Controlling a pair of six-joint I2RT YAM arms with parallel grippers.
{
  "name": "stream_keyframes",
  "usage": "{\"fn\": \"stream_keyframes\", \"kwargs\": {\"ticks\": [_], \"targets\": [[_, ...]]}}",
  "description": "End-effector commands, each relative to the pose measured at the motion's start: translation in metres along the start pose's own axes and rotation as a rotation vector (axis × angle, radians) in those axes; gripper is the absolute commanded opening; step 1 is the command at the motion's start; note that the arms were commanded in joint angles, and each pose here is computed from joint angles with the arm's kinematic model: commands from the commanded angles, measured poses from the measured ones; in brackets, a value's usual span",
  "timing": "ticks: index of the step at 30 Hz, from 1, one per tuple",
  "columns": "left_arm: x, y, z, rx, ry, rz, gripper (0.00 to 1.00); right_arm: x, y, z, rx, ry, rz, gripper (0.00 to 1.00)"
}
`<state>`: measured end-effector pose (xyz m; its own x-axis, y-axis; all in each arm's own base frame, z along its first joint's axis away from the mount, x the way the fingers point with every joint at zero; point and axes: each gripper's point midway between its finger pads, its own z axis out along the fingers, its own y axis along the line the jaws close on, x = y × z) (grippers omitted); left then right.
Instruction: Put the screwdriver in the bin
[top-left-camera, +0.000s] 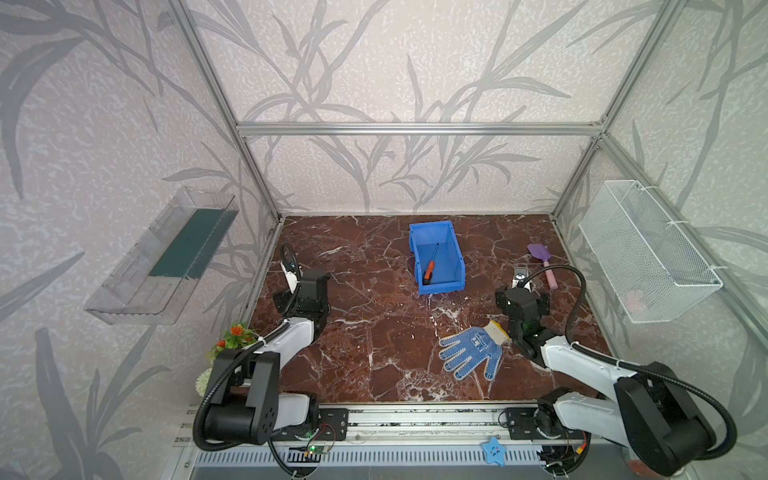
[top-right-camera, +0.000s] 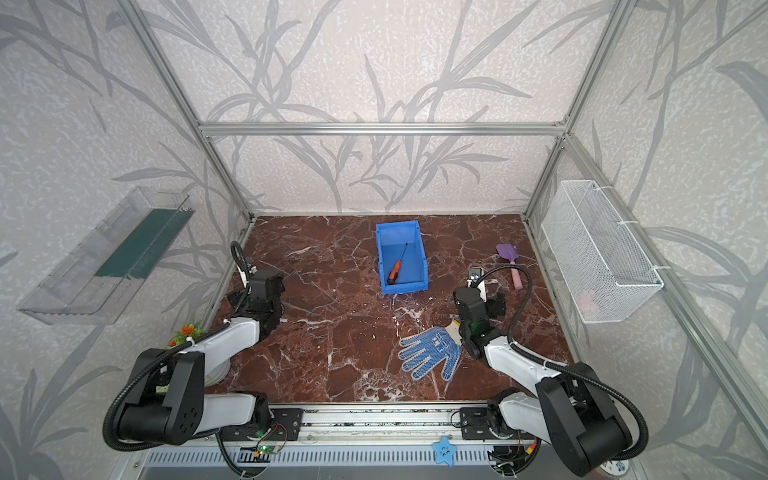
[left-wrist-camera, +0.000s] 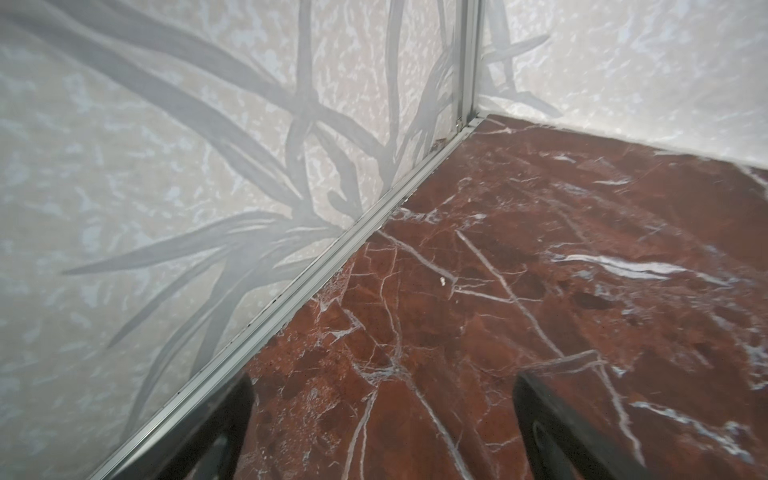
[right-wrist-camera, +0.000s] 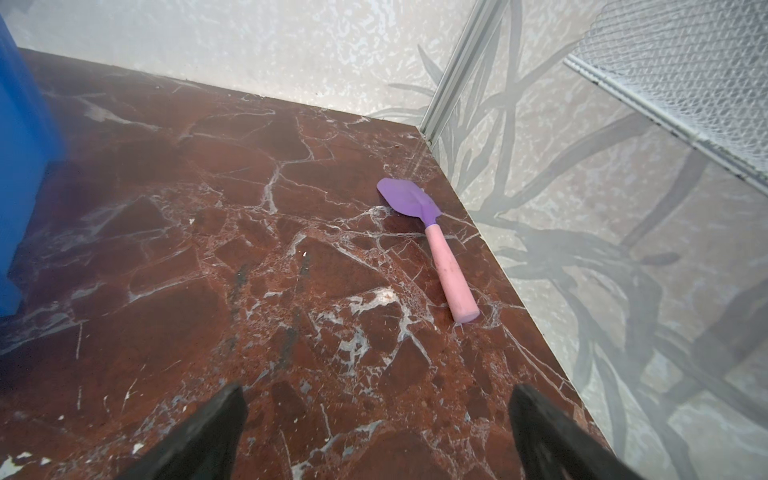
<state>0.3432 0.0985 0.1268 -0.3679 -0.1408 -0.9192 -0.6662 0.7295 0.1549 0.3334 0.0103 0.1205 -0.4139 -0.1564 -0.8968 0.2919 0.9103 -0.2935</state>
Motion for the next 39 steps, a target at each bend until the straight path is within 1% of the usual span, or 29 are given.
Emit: {"fn": "stream_keyframes", "kwargs": {"ticks": [1,3,4,5,7,11,13,15,18,19,21,23,25,26,30,32,34,35,37,39], "targets": [[-0.001,-0.005,0.009,0.025,-0.029,-0.022,0.99,-0.02,0.001,0.004,0.014,-0.095,0.034,0.99],[0.001,-0.008,0.014,0.038,-0.013,-0.027,0.99,-0.02,0.006,0.006,-0.01,-0.105,0.035,0.99],[0.001,-0.011,0.016,0.059,-0.004,-0.041,0.99,-0.026,0.008,0.005,-0.022,-0.135,0.053,0.99],[0.0,-0.016,0.018,0.094,-0.011,-0.049,0.99,-0.027,0.011,0.005,-0.035,-0.143,0.045,0.99],[-0.001,-0.014,0.02,0.08,-0.022,-0.043,0.99,-0.028,0.012,0.004,-0.043,-0.157,0.044,0.99],[0.0,-0.006,0.018,0.075,-0.076,-0.1,0.99,-0.026,0.01,0.003,-0.04,-0.216,0.045,0.99],[-0.001,-0.007,0.017,0.087,-0.122,-0.104,0.99,-0.024,0.01,0.005,-0.026,-0.235,0.047,0.99],[0.002,-0.012,0.014,0.131,-0.116,-0.1,0.99,-0.018,0.014,0.008,-0.031,-0.244,0.029,0.99],[0.002,-0.015,0.009,0.17,-0.138,-0.105,0.99,-0.023,0.019,0.008,-0.043,-0.308,0.017,0.99],[0.003,-0.017,0.006,0.199,-0.152,-0.103,0.99,-0.023,0.023,0.009,-0.05,-0.303,-0.009,0.99],[0.003,-0.025,0.001,0.263,-0.181,-0.094,0.99,-0.023,0.024,0.008,-0.062,-0.311,-0.003,0.99],[0.005,-0.038,-0.003,0.342,-0.203,-0.066,0.99,-0.023,0.024,0.008,-0.063,-0.312,-0.005,0.99],[0.014,-0.053,0.002,0.395,-0.181,-0.012,0.99,-0.022,0.024,0.007,-0.063,-0.311,-0.005,0.99],[0.011,-0.058,0.005,0.401,-0.199,0.007,0.99,-0.022,0.023,0.007,-0.065,-0.312,-0.003,0.99],[0.015,-0.057,0.013,0.357,-0.09,0.013,0.99,-0.021,0.021,0.009,-0.067,-0.309,0.018,0.99],[0.016,-0.058,0.012,0.362,-0.106,0.014,0.99,-0.023,0.024,0.011,-0.075,-0.311,0.012,0.99],[0.013,-0.059,0.012,0.361,-0.15,0.015,0.99,-0.024,0.03,0.013,-0.099,-0.314,-0.013,0.99],[0.013,-0.059,0.012,0.36,-0.134,0.013,0.99,-0.024,0.03,0.015,-0.113,-0.312,-0.013,0.99],[0.014,-0.059,0.013,0.357,-0.119,0.016,0.99,-0.022,0.031,0.019,-0.149,-0.292,0.002,0.99],[0.013,-0.059,0.012,0.36,-0.144,0.018,0.99,-0.015,0.029,0.028,-0.215,-0.245,0.047,0.99]]}}
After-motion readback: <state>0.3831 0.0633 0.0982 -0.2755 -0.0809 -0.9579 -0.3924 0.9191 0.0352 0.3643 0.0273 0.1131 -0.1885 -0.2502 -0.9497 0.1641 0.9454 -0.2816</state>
